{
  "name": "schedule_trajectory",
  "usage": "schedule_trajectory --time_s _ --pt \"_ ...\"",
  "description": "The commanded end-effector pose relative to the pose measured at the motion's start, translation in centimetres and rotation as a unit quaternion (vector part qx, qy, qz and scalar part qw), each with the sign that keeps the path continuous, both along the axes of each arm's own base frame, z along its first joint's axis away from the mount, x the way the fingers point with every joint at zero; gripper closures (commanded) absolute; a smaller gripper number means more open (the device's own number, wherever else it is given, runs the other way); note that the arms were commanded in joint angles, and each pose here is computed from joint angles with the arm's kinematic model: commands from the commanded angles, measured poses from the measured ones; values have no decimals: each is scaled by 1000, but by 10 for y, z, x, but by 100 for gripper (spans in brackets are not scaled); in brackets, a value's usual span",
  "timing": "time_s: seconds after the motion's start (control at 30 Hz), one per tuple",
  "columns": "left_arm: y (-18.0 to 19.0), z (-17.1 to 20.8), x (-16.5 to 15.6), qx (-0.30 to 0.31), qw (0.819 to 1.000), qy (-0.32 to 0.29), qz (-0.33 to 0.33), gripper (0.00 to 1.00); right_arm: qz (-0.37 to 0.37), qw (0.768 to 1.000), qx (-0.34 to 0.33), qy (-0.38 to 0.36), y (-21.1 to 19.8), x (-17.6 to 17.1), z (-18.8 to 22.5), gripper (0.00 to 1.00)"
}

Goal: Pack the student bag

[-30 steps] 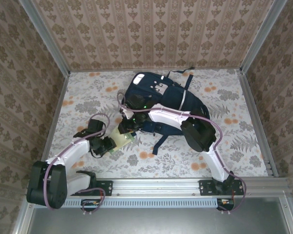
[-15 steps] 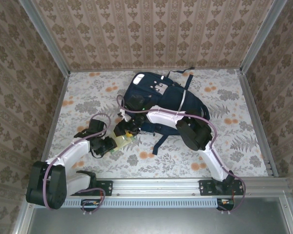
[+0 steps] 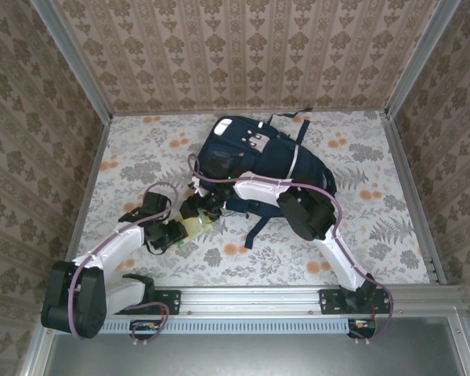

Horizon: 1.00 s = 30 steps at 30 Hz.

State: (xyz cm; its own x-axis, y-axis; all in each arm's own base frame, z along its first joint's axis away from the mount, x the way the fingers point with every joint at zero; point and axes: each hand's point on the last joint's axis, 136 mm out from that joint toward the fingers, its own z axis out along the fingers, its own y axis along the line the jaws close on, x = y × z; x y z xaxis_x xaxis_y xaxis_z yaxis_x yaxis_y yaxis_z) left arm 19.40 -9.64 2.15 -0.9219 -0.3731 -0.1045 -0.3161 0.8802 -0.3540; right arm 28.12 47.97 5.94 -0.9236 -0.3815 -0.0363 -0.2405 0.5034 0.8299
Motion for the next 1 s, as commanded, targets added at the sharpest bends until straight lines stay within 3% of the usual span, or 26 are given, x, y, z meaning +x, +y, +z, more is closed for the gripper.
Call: schedule_trajectory --time_s 0.0,0.33,0.6,0.8,0.97 --pt "6 -10 -15 19 1000 21 -11 60 -5 999 37 1 -3 4 34 29" --pt "7 5 -13 19 1000 9 -6 55 -33 998 -28 -44 -33 20 19 43" --pt "8 10 -16 23 1000 8 -4 52 -47 996 -36 -60 -39 29 23 50" --pt "6 14 -14 21 1000 8 -4 51 -47 997 -25 -51 -36 28 23 77" --pt "9 40 -11 27 1000 -5 0 38 -58 997 -28 -48 -39 32 21 81"
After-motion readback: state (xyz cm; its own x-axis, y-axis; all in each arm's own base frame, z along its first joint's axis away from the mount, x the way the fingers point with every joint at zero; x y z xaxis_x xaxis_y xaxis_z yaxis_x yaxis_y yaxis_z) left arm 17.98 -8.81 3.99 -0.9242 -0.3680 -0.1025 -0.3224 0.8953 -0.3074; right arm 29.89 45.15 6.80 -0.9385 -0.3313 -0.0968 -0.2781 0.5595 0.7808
